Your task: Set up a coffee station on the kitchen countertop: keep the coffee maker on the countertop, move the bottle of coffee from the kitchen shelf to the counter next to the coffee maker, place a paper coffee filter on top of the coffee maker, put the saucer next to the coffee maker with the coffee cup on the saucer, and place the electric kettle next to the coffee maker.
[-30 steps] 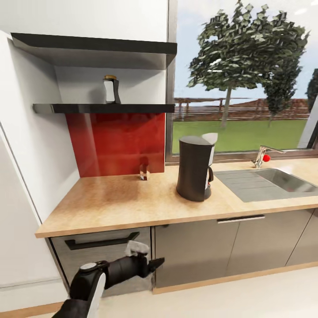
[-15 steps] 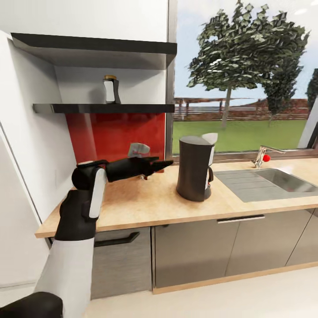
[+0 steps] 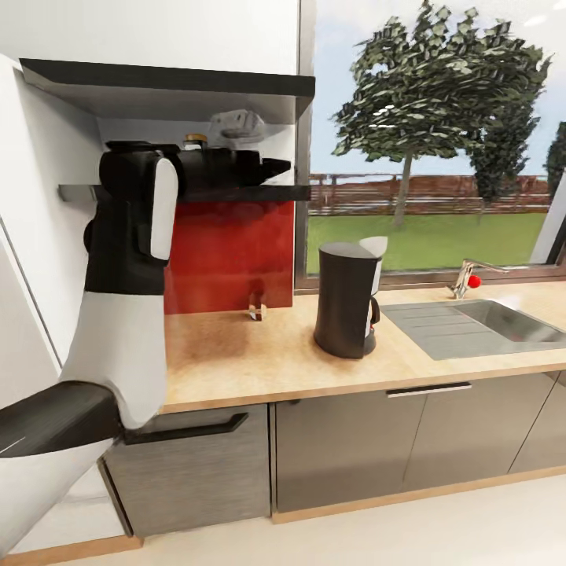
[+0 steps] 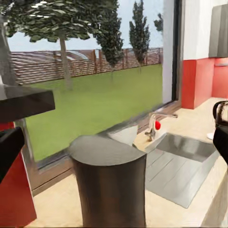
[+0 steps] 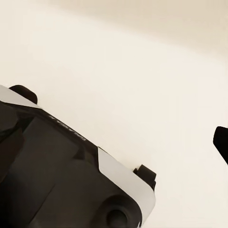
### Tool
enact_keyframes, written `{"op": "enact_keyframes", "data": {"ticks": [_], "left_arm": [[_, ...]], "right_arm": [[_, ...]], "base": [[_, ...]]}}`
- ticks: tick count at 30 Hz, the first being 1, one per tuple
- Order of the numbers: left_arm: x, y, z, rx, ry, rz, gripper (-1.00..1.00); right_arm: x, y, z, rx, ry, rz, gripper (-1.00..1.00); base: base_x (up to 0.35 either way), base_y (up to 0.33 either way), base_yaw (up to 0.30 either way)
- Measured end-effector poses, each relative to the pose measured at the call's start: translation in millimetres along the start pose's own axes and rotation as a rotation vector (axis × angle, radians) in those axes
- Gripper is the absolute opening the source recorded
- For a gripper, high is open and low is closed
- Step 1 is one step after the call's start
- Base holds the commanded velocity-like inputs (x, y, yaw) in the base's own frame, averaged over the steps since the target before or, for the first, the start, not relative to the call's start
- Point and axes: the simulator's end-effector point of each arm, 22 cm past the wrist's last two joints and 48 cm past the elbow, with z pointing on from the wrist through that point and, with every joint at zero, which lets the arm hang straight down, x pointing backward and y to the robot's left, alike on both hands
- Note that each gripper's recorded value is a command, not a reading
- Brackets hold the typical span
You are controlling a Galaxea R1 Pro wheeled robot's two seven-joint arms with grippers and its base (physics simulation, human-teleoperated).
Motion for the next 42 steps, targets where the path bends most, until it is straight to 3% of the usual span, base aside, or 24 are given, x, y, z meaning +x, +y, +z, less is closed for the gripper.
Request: {"op": "enact_keyframes", "data": {"ticks": [1, 2, 3, 4, 8, 9, 13, 24, 31, 37, 42], "left_arm": [[-3, 9, 1.3, -0.040, 0.004, 0.005, 1.00], [-6, 39, 0.9, -0.175, 0.017, 0.023, 1.00], [-7, 59, -1.4, -0.264, 0.025, 0.032, 1.00], [-6, 92, -8.8, -0.439, 0.044, 0.064, 1.00], [0, 112, -12.7, -0.603, 0.082, 0.137, 1.00], [1, 120, -17.6, -0.685, 0.092, 0.176, 1.00], [2, 135, -29.7, -0.853, 0.113, 0.259, 1.00], [-7, 138, -39.9, -0.908, 0.092, 0.277, 1.00], [-19, 172, -64.1, -0.961, 0.076, 0.196, 1.00], [-34, 189, -69.3, -0.983, 0.082, 0.160, 1.00], [-40, 210, -69.2, -0.998, 0.106, 0.106, 1.00]], "right_arm": [[0, 0, 0.0, 0.000, 0.000, 0.000, 1.00], [0, 0, 0.0, 0.000, 0.000, 0.000, 1.00], [0, 0, 0.0, 0.001, 0.000, 0.000, 1.00], [0, -1, 0.0, 0.004, 0.001, 0.000, 1.00], [0, -1, 0.0, 0.005, 0.000, 0.000, 1.00], [0, -1, 0.0, 0.006, 0.001, -0.001, 1.00], [0, -1, 0.0, 0.006, 0.001, -0.001, 1.00], [1, -1, -0.1, 0.006, 0.001, -0.001, 1.00], [1, -2, -0.1, 0.007, 0.002, -0.002, 1.00], [1, -2, 0.0, 0.007, 0.002, -0.002, 1.00], [3, -2, -0.3, 0.009, 0.006, -0.001, 1.00]], "base": [[0.000, 0.000, 0.000], [0.000, 0.000, 0.000], [0.000, 0.000, 0.000], [0.000, 0.000, 0.000], [0.000, 0.000, 0.000], [0.000, 0.000, 0.000], [0.000, 0.000, 0.000], [0.124, 0.058, 0.000], [0.029, 0.013, 0.000], [0.003, 0.001, 0.000], [0.000, 0.000, 0.000]]}}
